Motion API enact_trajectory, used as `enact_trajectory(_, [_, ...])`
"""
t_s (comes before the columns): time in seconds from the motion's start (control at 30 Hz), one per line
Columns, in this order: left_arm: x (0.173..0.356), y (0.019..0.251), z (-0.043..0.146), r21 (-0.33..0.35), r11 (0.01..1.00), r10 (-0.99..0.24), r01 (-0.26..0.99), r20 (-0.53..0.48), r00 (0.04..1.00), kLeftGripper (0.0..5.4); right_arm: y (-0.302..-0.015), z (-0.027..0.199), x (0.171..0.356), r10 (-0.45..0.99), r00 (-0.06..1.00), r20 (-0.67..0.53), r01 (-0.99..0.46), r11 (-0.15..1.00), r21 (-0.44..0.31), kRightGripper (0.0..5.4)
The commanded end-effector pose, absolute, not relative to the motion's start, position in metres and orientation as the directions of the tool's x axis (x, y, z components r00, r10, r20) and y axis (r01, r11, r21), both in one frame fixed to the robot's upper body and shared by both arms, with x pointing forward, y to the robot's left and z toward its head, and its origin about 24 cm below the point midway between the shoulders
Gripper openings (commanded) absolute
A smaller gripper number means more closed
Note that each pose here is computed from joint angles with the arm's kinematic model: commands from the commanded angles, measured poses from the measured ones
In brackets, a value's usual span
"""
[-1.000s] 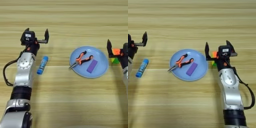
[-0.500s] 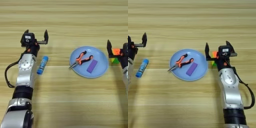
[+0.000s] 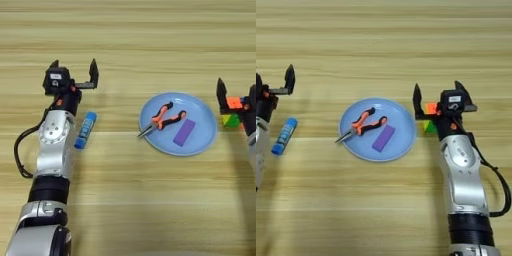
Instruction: Move the objects on the table
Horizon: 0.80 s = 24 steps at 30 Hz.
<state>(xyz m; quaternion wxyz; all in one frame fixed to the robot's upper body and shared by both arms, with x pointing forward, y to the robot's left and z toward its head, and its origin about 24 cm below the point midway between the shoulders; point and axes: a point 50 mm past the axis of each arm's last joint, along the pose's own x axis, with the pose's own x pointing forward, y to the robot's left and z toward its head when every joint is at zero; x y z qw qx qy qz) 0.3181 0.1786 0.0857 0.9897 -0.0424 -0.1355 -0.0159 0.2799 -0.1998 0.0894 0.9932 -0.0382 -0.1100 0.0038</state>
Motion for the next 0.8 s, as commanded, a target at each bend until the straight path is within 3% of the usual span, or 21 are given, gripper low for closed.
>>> enact_trajectory(0.03, [0.3162, 0.1763, 0.0846, -0.085, 0.995, -0.02, 0.044, 0.267, 0.963, 5.4, -0.2013, 0.0943, 0.2844, 0.018, 0.971, 0.237, 0.0, 0.997, -0.076, 5.38])
enact_trajectory(0.8, [0.3168, 0.1715, 0.0809, -0.082, 0.995, -0.033, 0.055, 0.243, 0.969, 5.4, -0.199, 0.0929, 0.2882, 0.021, 0.971, 0.24, -0.002, 0.997, -0.077, 5.38])
